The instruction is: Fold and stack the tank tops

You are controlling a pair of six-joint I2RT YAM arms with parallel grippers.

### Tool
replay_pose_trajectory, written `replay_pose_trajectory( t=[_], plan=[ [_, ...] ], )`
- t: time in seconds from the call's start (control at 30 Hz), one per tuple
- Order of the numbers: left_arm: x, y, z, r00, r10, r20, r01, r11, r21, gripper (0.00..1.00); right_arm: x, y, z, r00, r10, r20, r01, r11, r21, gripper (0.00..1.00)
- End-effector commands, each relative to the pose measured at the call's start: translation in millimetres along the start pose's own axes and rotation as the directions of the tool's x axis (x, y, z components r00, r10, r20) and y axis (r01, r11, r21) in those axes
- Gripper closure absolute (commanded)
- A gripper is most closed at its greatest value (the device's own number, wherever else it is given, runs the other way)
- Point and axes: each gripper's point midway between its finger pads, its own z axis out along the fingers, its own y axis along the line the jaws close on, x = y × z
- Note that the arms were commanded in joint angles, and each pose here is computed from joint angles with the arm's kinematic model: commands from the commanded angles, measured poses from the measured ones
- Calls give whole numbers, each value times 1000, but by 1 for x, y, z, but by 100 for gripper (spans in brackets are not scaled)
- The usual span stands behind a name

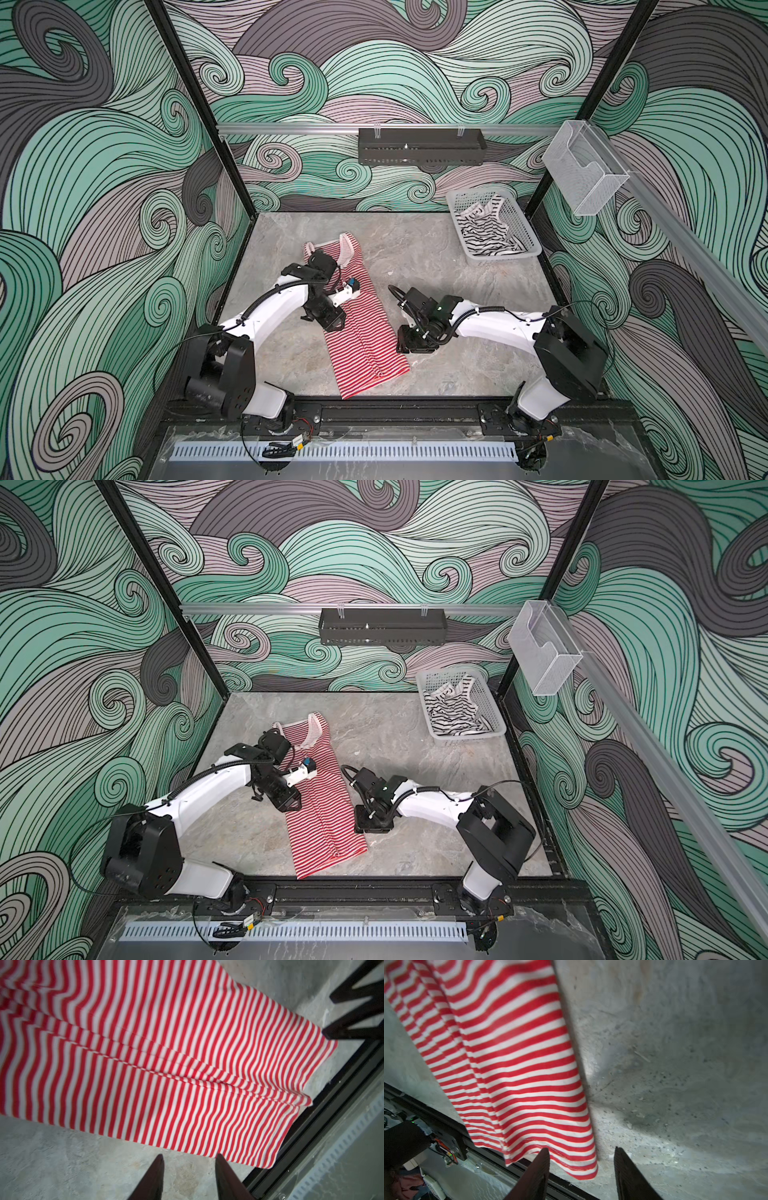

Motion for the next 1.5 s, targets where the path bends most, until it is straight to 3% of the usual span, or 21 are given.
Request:
replay_pose_trajectory(
  t=[0.0,0.2,0.37,0.5,0.73,1.17,1.47],
  plan=[
    [-2,-6,3,997,78,11,-78,995,-59,53,4,5,6,1000,24,-20,-25,999,-49,47],
    [16,-40,16,972,230,-47,-233,971,-54,52,13,-3,20,997,74,-38,-76,995,-71,50],
    [30,-62,31,929,357,-102,-365,928,-74,46,18,1,24,994,100,-42,-105,986,-131,61],
    [25,-52,40,928,355,-112,-369,918,-147,45,15,3,23,994,102,-34,-105,985,-137,69],
    [26,-12,67,920,296,-255,-363,890,-275,47,11,1,23,994,110,-22,-112,985,-128,90],
    [3,9,76,927,276,-254,-331,920,-208,48,-5,-10,22,985,174,9,-172,977,-123,99],
    [-50,33,92,932,277,-236,-325,925,-197,49,-21,-37,13,960,276,49,-267,954,-138,100]
  ],
)
